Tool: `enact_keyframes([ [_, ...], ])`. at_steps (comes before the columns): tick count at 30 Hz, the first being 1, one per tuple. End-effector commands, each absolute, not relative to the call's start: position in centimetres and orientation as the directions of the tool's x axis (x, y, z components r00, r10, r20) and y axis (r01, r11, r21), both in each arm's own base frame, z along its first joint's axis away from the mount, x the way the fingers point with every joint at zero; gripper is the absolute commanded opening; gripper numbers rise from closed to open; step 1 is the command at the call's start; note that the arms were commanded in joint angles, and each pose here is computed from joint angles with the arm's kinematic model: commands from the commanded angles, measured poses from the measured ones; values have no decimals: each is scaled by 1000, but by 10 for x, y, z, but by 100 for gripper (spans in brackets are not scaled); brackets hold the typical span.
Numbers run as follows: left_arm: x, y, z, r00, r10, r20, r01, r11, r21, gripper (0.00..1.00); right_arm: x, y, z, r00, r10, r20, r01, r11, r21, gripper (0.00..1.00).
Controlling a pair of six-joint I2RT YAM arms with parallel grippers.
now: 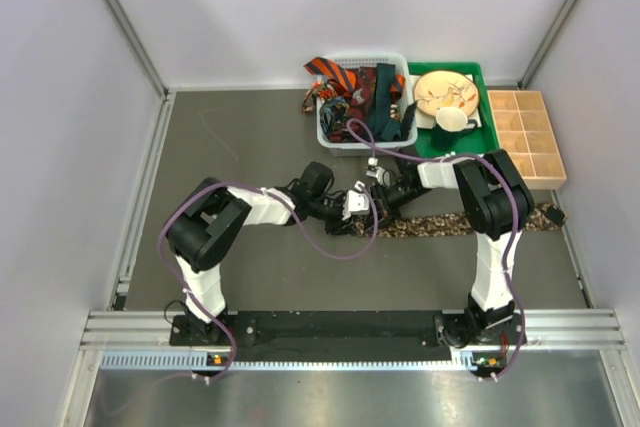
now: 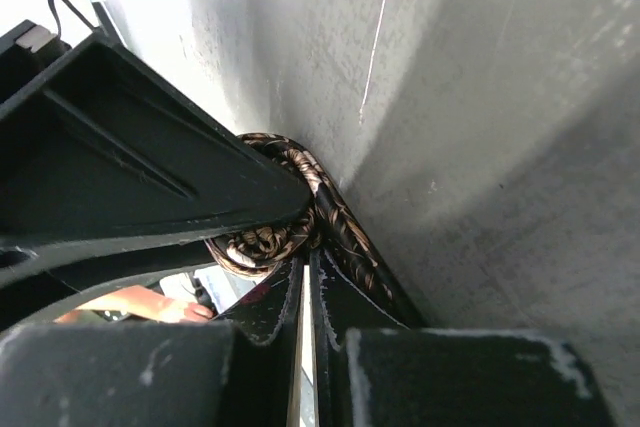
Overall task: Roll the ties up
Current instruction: Roll the tie at the center of the board.
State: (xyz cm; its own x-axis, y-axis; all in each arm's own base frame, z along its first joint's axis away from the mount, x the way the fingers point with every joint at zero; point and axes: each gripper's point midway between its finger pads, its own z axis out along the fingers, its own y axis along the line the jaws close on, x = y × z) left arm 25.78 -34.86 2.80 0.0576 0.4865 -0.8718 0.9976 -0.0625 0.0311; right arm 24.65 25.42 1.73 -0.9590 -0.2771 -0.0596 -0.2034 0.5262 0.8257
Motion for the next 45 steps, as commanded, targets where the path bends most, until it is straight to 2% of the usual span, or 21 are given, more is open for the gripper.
enact_keyframes([
  [1,266,-338,8,85,630,-772,996,-48,71,31,248,248,-2,-964,-267,-8,-172,597,783,0],
  [7,256,-329,-2,94,760,-643,996,-71,62,22,249,249,10,-960,-279,-15,-183,586,789,0],
  [11,248,-329,-1,100,807,-582,995,-89,48,15,250,240,37,-958,-285,-46,-206,565,799,10],
  [13,247,-324,-3,108,823,-557,994,-101,44,14,251,228,47,-956,-288,-51,-215,573,791,17],
  [18,246,-313,-10,112,866,-488,993,-109,35,13,269,192,61,-958,-267,-108,-256,617,744,27],
  [23,245,-303,-14,99,897,-431,995,-101,17,12,287,160,56,-946,-287,-153,-317,710,628,28],
  [30,244,-296,-15,74,917,-393,997,-77,7,11,305,135,35,-901,-375,-220,-434,773,463,28],
  [32,245,-296,-16,63,920,-386,998,-68,2,10,301,129,26,-896,-397,-199,-444,782,437,28],
  [37,247,-296,-14,63,920,-386,998,-64,9,10,280,128,17,-884,-435,-168,-462,770,440,26],
  [39,246,-295,-15,55,923,-380,998,-58,5,10,269,130,18,-876,-452,-168,-476,753,455,23],
  [42,247,-296,-15,47,923,-381,999,-49,3,10,264,131,24,-868,-461,-185,-490,741,459,18],
  [45,247,-295,-17,37,926,-375,999,-42,-3,10,272,131,34,-864,-450,-227,-503,744,439,18],
])
